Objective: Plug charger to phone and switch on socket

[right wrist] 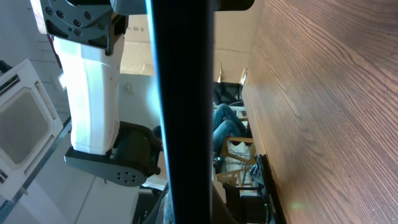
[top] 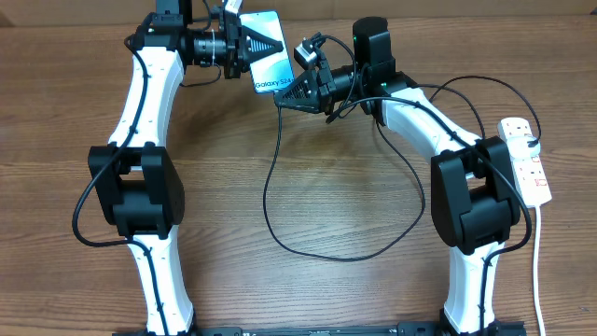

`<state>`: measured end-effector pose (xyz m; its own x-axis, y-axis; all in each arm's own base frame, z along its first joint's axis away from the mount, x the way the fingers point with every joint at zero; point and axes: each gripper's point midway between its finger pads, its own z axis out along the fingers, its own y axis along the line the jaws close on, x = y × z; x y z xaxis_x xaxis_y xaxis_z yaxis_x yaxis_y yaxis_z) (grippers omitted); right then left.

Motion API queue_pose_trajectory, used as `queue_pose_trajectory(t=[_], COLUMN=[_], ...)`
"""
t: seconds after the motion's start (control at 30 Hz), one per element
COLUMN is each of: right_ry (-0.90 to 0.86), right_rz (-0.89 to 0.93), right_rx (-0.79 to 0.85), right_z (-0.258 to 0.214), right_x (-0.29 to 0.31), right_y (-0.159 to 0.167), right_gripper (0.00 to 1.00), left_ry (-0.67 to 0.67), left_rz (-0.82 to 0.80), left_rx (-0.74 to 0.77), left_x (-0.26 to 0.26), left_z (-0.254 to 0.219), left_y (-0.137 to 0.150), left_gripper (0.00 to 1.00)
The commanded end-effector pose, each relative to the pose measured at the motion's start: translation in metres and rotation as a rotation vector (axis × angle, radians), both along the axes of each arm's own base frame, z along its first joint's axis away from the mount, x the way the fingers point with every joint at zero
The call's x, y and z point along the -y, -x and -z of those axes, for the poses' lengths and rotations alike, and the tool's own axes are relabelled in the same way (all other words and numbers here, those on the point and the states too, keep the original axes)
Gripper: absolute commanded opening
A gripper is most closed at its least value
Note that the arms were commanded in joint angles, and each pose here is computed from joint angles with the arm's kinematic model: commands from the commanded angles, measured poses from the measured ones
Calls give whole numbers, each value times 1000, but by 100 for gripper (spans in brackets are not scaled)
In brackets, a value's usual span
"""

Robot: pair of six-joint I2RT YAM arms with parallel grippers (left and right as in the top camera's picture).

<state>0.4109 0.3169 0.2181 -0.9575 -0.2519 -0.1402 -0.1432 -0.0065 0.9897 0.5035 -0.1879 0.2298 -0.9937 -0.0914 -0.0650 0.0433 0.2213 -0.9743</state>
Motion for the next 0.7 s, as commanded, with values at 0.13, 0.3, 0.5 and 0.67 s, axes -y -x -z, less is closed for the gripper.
queue_pose_trajectory(t=[0.13,0.3,0.5,0.67], right_ry=[61,61,54,45], right_rz=[260,261,242,226], right_rx=[103,108,106,102], right_z=[-11,-11,-12,-14], right_x=[12,12,12,16], right_y=[-49,-50,-46,-45], right_gripper=[4,100,100,100], left_ry=[120,110,86,51], left_rz=[159,152,137,108], left_rx=[-32,-31,-29,-22], left_x=[39,39,38,34], left_z=[-20,-19,-15,-9], left_y=[36,35,32,26], left_gripper=[4,4,4,4])
